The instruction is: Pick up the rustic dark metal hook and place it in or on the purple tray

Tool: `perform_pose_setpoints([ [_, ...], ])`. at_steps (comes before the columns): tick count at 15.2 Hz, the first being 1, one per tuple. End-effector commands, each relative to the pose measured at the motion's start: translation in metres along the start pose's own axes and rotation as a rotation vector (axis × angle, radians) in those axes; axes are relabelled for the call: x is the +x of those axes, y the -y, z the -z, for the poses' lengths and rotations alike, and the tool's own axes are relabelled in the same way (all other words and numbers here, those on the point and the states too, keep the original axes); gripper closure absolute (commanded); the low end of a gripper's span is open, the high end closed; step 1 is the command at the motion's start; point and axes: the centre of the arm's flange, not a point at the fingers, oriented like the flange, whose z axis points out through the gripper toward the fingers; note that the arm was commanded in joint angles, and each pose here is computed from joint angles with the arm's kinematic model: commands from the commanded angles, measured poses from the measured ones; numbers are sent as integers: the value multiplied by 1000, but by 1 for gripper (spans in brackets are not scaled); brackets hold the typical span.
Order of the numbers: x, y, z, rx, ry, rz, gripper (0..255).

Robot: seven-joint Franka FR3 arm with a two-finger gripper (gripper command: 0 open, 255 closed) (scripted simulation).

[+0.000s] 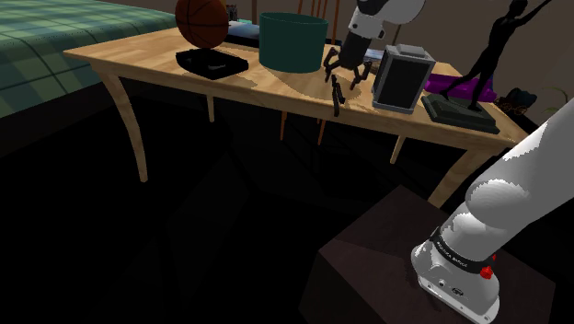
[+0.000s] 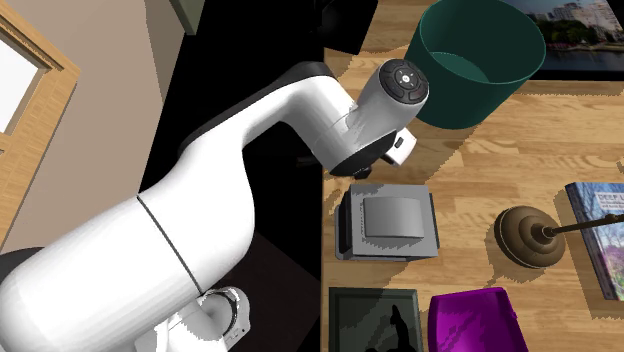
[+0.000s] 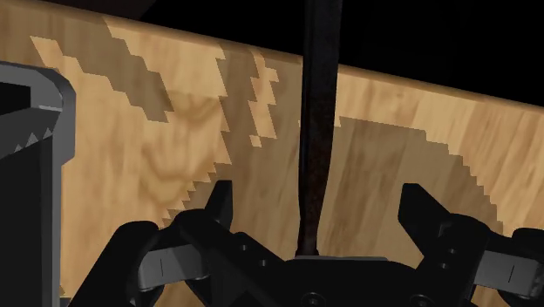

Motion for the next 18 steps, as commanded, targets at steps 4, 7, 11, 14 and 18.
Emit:
perform_pose_setpoints([
  [4,0,0,-18,1,-1,-1,0],
  [7,0,0,-18,1,-1,-1,0],
  [11,0,0,-18,1,0,-1,255],
  [14,0,0,-18,1,0,-1,255],
  [18,0,0,-18,1,0,-1,255],
])
